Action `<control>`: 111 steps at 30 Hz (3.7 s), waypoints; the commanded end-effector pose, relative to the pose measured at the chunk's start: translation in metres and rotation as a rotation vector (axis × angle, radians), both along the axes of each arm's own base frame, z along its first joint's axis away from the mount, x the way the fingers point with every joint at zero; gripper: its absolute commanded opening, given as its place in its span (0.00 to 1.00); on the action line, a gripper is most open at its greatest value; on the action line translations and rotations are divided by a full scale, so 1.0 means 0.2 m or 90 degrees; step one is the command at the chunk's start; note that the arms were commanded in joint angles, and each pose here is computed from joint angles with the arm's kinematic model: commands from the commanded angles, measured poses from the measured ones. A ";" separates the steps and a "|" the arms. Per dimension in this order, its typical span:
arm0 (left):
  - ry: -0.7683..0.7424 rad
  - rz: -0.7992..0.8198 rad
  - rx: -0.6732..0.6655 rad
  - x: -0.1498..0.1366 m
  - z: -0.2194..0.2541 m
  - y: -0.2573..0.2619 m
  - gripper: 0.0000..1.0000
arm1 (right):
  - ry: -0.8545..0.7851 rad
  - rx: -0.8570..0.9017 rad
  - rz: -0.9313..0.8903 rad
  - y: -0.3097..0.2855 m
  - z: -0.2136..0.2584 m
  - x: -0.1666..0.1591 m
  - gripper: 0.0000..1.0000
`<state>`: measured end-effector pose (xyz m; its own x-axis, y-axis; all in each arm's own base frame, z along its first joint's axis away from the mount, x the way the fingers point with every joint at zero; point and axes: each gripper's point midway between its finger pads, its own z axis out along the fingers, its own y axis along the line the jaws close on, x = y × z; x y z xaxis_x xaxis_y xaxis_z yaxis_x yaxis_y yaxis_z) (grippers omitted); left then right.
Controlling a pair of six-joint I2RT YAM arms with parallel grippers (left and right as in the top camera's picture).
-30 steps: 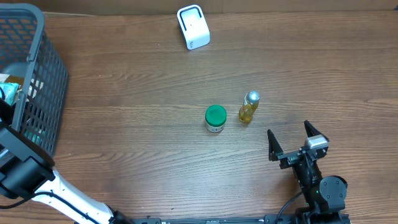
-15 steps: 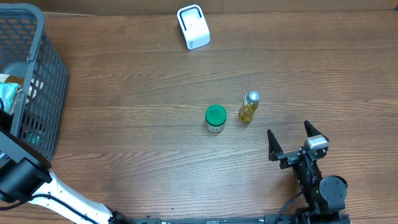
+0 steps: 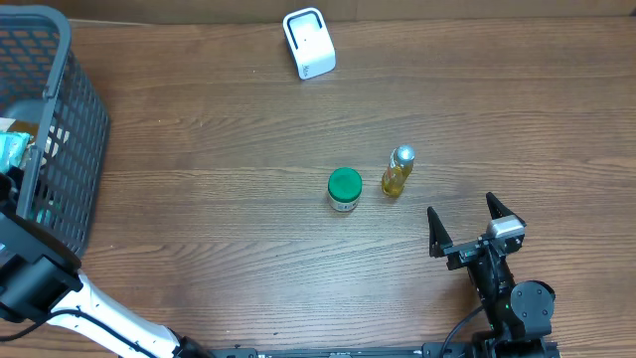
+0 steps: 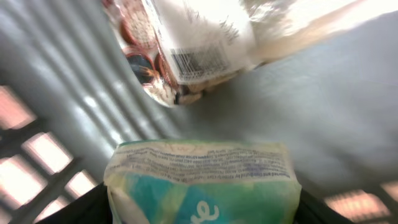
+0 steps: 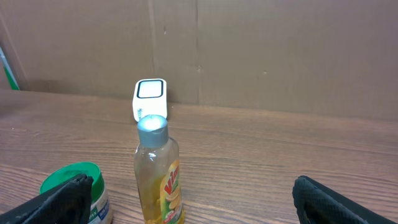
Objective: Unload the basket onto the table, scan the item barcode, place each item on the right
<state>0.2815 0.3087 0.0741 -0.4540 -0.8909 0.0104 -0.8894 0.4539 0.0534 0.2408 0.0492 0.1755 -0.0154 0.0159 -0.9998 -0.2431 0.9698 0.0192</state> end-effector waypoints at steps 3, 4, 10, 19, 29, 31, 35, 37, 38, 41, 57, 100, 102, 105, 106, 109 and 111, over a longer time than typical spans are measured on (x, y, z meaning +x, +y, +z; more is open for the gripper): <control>-0.131 0.001 0.089 0.17 0.55 0.11 0.68 | 0.000 0.000 0.004 0.01 -0.01 0.00 1.00; -0.153 -0.001 0.091 0.19 0.62 0.10 0.68 | 0.000 0.000 0.004 0.01 -0.01 0.00 1.00; -0.301 -0.034 0.087 0.29 1.02 -0.05 0.67 | 0.000 0.000 0.004 0.01 -0.01 0.00 1.00; -0.459 -0.142 0.095 0.38 1.45 -0.43 0.68 | 0.000 0.000 0.004 0.01 -0.01 0.00 1.00; -0.503 -0.352 0.080 0.51 1.62 -1.09 0.67 | 0.000 0.000 0.004 0.01 -0.01 0.00 1.00; -0.481 -0.399 0.065 0.55 1.57 -1.24 0.67 | 0.000 0.000 0.004 0.01 -0.01 0.00 1.00; -0.417 -0.475 0.028 0.58 1.42 -1.49 0.68 | 0.000 0.000 0.004 0.01 -0.01 0.00 1.00; -0.346 -0.518 0.017 0.57 1.27 -1.61 0.68 | 0.000 0.000 0.004 0.01 -0.01 0.00 1.00; -0.311 -0.533 0.018 0.56 1.20 -1.65 0.68 | 0.000 0.000 0.004 0.01 -0.01 0.00 1.00; -0.210 -0.558 0.028 0.52 1.01 -1.72 0.69 | 0.000 0.000 0.004 0.01 -0.01 0.00 1.00; 0.009 -0.674 -0.032 0.34 0.06 -1.84 0.72 | 0.000 0.000 0.004 0.01 -0.01 0.00 1.00; -0.250 -0.879 -0.129 0.55 0.06 -2.38 0.78 | 0.000 0.000 0.004 0.01 -0.01 0.00 1.00; -0.266 -0.847 -0.155 0.56 0.05 -2.42 0.22 | 0.000 0.000 0.004 0.01 -0.01 0.00 1.00; -0.239 -0.776 -0.160 0.55 -0.01 -2.42 0.04 | 0.000 0.000 0.004 0.01 -0.01 0.00 1.00; -0.229 -0.770 -0.164 0.54 -0.04 -2.42 0.04 | 0.000 0.000 0.004 0.01 -0.01 0.00 1.00; -0.202 -0.767 -0.172 0.51 -0.09 -2.41 0.05 | 0.000 0.000 0.004 0.01 -0.01 0.00 1.00; -0.177 -0.764 -0.180 0.48 -0.13 -2.40 0.07 | 0.000 0.000 0.004 0.01 -0.01 0.00 1.00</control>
